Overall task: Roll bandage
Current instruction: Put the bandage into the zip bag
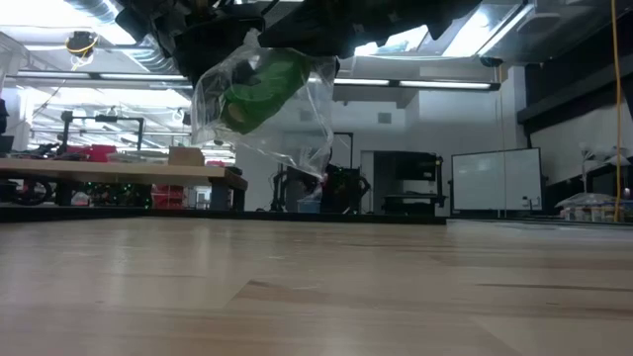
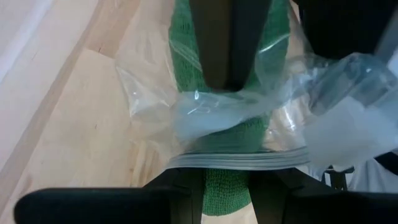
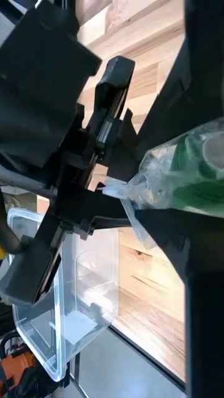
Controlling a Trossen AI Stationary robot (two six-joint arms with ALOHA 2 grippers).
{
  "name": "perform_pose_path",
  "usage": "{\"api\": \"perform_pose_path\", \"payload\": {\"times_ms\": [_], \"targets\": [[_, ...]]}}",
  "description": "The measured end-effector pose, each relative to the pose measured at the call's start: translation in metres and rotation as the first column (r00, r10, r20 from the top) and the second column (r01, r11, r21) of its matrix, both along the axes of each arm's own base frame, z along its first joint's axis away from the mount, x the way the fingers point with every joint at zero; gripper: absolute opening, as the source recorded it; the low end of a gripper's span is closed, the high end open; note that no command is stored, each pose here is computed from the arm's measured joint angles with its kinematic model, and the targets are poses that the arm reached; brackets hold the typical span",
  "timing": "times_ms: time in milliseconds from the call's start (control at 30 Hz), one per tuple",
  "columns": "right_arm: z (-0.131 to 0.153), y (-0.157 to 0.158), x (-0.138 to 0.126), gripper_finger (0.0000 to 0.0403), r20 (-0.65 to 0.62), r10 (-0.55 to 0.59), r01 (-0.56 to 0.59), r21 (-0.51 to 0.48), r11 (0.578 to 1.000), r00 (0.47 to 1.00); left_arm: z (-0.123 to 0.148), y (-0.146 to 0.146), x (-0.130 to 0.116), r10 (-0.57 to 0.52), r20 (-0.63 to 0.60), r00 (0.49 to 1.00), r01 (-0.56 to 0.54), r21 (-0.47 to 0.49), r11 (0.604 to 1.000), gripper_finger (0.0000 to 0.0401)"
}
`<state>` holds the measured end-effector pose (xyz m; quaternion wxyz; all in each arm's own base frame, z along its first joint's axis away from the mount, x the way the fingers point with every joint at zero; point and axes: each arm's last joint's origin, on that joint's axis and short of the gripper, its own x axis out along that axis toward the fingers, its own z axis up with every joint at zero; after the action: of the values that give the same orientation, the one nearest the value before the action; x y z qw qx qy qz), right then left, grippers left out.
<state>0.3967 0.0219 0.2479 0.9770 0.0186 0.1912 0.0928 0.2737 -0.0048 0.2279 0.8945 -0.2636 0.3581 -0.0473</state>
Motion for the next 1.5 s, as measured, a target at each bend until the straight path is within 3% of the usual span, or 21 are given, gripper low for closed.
{"api": "perform_pose_path", "payload": {"times_ms": [467,700,1100,1500], "targets": [[0.000,0.000,0.000,0.0008,-0.001,-0.001,0.001,0.002,1.000,1.000,0.000,0.000,0.000,0.001,-0.002,1.000,-0.001,0.000,1.000,0.0084],[0.000,0.000,0.000,0.0005,-0.004,0.002,-0.002,0.003,1.000,1.000,-0.001,0.001,0.000,-0.032,0.015,0.999,0.031,0.068,0.997,0.0109],[-0.003,0.000,-0.001,0.0003,-0.030,-0.003,0.003,0.000,1.000,1.000,0.000,0.006,0.001,0.017,0.043,0.999,-0.028,0.258,0.966,0.0179],[0.020,-0.005,-0.019,0.0001,-0.039,-0.139,0.135,-0.090,0.987,0.990,0.001,0.015,0.001,0.040,0.051,0.998,-0.052,0.277,0.960,0.0175]]}}
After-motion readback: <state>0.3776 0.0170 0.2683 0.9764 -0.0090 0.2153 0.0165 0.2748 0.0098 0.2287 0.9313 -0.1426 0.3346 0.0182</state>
